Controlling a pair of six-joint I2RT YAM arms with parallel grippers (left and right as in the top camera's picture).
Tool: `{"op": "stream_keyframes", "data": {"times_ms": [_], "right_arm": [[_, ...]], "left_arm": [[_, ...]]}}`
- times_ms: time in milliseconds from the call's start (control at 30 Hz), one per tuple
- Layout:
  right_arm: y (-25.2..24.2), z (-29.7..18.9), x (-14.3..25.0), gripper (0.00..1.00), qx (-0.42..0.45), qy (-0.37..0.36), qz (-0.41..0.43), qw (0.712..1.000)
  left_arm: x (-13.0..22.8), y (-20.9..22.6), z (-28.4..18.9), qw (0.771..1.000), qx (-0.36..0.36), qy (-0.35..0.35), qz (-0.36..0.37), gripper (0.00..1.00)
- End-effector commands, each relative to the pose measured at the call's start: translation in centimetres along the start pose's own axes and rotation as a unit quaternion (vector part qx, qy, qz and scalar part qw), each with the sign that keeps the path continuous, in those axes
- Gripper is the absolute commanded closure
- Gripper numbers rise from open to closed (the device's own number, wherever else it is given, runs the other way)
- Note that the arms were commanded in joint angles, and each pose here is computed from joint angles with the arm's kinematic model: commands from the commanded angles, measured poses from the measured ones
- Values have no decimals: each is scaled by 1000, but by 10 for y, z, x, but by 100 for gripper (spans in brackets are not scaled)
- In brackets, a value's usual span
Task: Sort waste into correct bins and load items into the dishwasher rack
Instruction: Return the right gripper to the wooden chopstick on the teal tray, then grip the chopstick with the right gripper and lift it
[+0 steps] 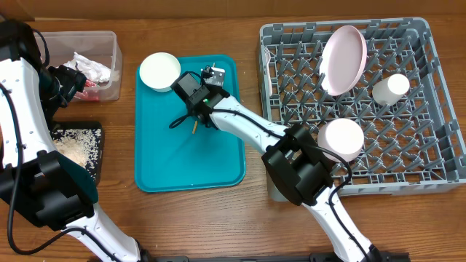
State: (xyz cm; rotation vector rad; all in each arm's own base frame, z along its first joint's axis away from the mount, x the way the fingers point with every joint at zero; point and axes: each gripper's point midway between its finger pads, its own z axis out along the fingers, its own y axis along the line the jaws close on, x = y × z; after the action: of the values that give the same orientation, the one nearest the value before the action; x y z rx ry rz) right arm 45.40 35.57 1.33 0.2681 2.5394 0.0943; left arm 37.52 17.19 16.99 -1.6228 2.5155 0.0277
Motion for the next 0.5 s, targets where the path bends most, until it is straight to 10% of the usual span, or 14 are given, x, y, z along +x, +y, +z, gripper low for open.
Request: {"op": "stream_keyframes", "data": {"times_ms": [0, 467], "right_arm": [[-11, 25, 28, 44, 33, 17, -17, 999], [-49, 28, 44, 58, 114, 36, -59, 991]], "left_arm": [[1, -1, 2, 1000, -5, -2, -1, 0], [1, -1, 2, 1000, -5, -2, -1, 0]]}}
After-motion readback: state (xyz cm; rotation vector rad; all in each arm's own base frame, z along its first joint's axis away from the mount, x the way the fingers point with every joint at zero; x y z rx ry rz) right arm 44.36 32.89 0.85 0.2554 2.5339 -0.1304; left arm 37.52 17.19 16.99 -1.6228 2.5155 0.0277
